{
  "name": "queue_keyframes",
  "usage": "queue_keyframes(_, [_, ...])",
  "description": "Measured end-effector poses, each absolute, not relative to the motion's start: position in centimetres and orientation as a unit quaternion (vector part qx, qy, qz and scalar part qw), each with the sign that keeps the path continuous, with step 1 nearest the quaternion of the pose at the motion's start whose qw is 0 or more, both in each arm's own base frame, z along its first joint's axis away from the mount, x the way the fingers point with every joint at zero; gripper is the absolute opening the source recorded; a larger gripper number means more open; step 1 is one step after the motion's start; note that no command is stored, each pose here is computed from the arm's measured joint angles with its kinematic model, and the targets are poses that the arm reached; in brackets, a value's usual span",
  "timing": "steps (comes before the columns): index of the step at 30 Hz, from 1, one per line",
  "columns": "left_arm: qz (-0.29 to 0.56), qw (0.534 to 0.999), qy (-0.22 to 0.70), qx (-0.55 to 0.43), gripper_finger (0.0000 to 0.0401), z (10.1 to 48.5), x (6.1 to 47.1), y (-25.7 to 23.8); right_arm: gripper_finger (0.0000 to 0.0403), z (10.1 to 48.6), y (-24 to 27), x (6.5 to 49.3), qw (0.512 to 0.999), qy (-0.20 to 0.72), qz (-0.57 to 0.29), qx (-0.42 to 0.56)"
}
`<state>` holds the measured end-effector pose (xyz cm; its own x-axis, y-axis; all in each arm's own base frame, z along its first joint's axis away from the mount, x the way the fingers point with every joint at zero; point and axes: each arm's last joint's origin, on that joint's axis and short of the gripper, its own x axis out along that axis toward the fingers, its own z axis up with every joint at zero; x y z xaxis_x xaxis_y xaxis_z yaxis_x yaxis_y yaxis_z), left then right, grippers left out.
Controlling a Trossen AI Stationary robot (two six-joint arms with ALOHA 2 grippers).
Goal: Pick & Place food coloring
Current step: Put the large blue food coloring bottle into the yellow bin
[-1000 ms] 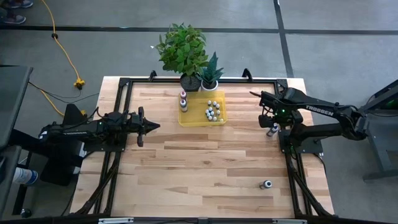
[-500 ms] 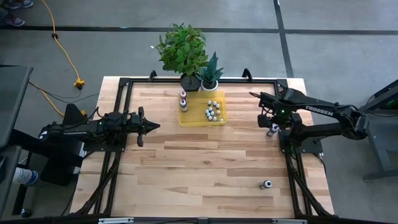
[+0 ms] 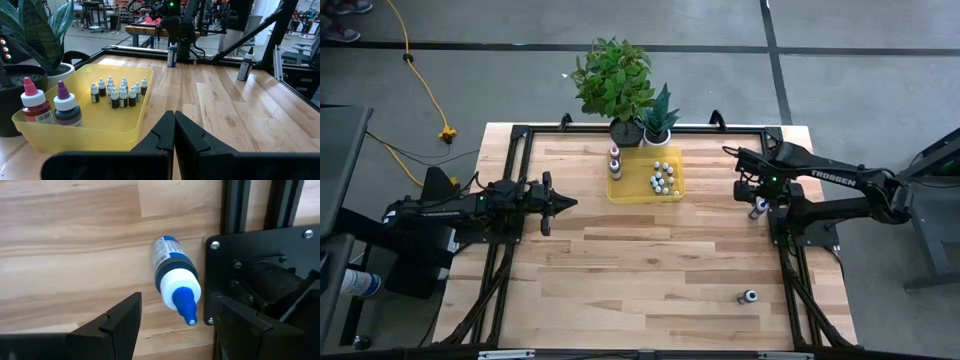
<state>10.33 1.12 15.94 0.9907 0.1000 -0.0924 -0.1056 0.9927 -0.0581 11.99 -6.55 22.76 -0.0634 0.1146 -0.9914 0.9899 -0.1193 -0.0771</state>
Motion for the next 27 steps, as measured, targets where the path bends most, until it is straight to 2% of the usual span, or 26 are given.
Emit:
queue_keyframes(5, [0.051,0.997,0.045,-0.031,0.0,15.9,10.3,1.1,0.0226,21.9,-6.4,11.8,0.4,0.501,-0.533,0.552])
queue_keyframes(16, [0.051,0.997,0.045,-0.031,0.0,15.9,10.3,1.1,0.022,21.4,-6.6,11.8,0.402,0.479,-0.552,0.551])
queue_keyframes(20, [0.052,0.997,0.045,-0.031,0.0,15.9,10.3,1.1,0.0191,21.4,-6.6,11.7,0.404,0.477,-0.559,0.544])
queue_keyframes(27, [0.052,0.997,0.045,-0.031,0.0,15.9,10.3,1.1,0.0115,21.4,-6.6,11.6,0.407,0.485,-0.559,0.536])
